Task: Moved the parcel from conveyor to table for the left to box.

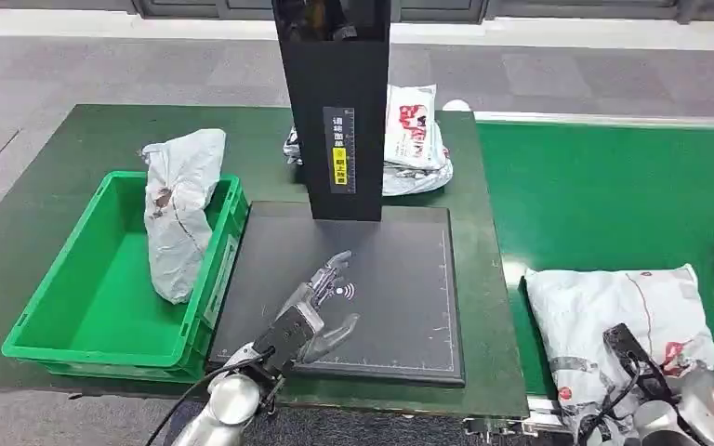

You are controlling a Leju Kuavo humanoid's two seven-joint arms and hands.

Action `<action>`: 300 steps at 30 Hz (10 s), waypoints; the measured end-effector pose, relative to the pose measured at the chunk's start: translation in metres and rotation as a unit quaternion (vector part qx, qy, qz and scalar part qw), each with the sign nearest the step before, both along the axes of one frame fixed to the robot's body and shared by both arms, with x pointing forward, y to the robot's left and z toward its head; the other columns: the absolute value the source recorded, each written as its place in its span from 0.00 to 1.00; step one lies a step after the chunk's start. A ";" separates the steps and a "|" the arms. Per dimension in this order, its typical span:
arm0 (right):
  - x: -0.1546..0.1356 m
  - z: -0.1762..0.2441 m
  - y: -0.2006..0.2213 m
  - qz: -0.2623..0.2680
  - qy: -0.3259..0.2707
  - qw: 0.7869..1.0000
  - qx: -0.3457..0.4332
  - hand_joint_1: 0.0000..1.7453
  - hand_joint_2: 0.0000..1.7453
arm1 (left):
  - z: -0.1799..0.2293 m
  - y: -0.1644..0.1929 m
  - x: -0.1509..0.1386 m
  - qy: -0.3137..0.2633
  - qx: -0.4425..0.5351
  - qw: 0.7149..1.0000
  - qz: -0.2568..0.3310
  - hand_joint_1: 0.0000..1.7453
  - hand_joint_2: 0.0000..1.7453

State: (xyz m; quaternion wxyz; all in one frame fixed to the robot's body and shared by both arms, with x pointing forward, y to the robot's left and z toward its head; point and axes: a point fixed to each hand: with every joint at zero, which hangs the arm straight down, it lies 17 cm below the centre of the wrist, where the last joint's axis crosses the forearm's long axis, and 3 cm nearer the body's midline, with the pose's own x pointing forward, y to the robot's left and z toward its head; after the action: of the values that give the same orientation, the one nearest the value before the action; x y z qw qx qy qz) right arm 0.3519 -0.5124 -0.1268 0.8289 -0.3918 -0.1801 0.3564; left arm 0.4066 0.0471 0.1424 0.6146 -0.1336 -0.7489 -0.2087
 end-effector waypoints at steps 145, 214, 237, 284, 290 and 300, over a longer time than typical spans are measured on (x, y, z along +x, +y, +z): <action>0.008 0.182 0.497 0.384 -0.243 0.782 0.426 0.00 0.00 | -0.056 0.130 -0.002 0.040 0.039 0.972 0.226 1.00 1.00; -0.005 0.277 0.258 0.035 -0.539 0.725 0.428 0.00 1.00 | 0.318 0.346 0.012 -0.411 0.185 0.687 0.570 1.00 1.00; -0.004 0.272 0.256 0.024 -0.529 0.733 0.428 0.00 1.00 | 0.251 0.353 0.078 -0.243 0.346 0.741 0.522 0.00 0.00; -0.016 0.271 0.219 0.003 -0.554 0.739 0.383 0.00 1.00 | 0.097 0.173 -0.009 -0.144 -0.100 0.952 0.250 0.00 1.00; -0.016 0.275 0.217 0.011 -0.556 0.746 0.366 0.00 1.00 | 0.058 0.131 -0.011 -0.076 -0.127 0.968 0.204 0.00 1.00; -0.016 0.279 0.215 0.012 -0.562 0.746 0.357 0.00 1.00 | 0.036 0.121 -0.010 -0.044 -0.133 0.970 0.199 0.00 1.00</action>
State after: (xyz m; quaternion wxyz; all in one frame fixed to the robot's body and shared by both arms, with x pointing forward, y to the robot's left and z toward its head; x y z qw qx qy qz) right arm 0.3359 -0.2975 0.1525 0.6526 -0.1941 -0.7323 -0.0083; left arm 0.3967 0.1678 0.1789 0.5870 -0.0536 -0.8077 0.0136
